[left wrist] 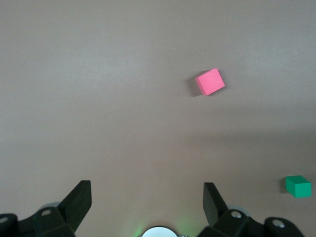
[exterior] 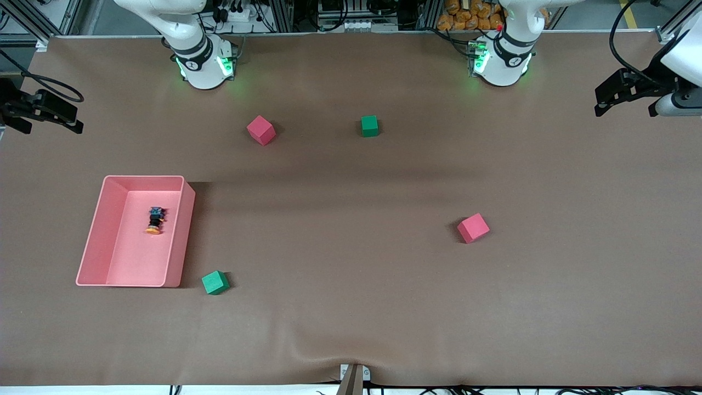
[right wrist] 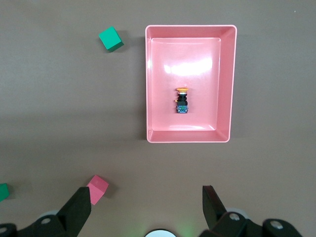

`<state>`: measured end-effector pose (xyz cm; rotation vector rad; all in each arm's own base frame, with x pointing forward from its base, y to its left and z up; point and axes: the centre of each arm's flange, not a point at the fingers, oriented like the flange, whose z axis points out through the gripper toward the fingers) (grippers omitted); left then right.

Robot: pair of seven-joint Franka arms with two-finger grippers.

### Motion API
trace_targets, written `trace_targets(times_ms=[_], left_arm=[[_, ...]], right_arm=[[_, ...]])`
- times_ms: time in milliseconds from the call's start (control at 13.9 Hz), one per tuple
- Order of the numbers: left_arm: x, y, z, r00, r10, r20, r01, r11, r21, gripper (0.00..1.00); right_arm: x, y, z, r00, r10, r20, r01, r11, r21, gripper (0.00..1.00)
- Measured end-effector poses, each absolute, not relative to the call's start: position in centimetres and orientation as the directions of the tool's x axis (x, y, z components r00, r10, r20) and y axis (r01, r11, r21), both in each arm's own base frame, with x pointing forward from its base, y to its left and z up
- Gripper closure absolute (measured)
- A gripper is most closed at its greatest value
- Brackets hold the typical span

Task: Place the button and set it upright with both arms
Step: 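Reach the right gripper down into the pink tray toward the button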

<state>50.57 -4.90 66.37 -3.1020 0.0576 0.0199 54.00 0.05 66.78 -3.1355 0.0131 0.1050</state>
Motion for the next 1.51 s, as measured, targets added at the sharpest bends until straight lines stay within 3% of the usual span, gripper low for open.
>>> trace_targets(times_ms=[719,935,1223,1511], left_arm=[[50.6,-5.1,66.2,0.998,-0.048,-0.032,-0.049,-0.998,-0.034,0.00],[50.7,-5.9,66.0,0.997,-0.063,-0.037,-0.063,-0.998,-0.017,0.00],[50.7,-6.2,65.9,0.997,-0.068,-0.039,-0.069,-0.997,-0.017,0.00],[50.7,-6.1,65.9,0.997,-0.067,-0.039,-0.068,-0.998,-0.017,0.00]], right_arm=[[55.1,-1.9,64.5,0.992,-0.041,-0.118,-0.042,-0.999,-0.006,0.00],[58.3,-5.2,57.9,0.975,-0.078,-0.207,-0.084,-0.996,-0.016,0.00],[63.2,-9.2,45.2,0.962,-0.059,-0.267,-0.075,-0.996,-0.051,0.00],[63.3,-10.0,34.8,0.974,-0.010,-0.227,-0.027,-0.997,-0.069,0.00]])
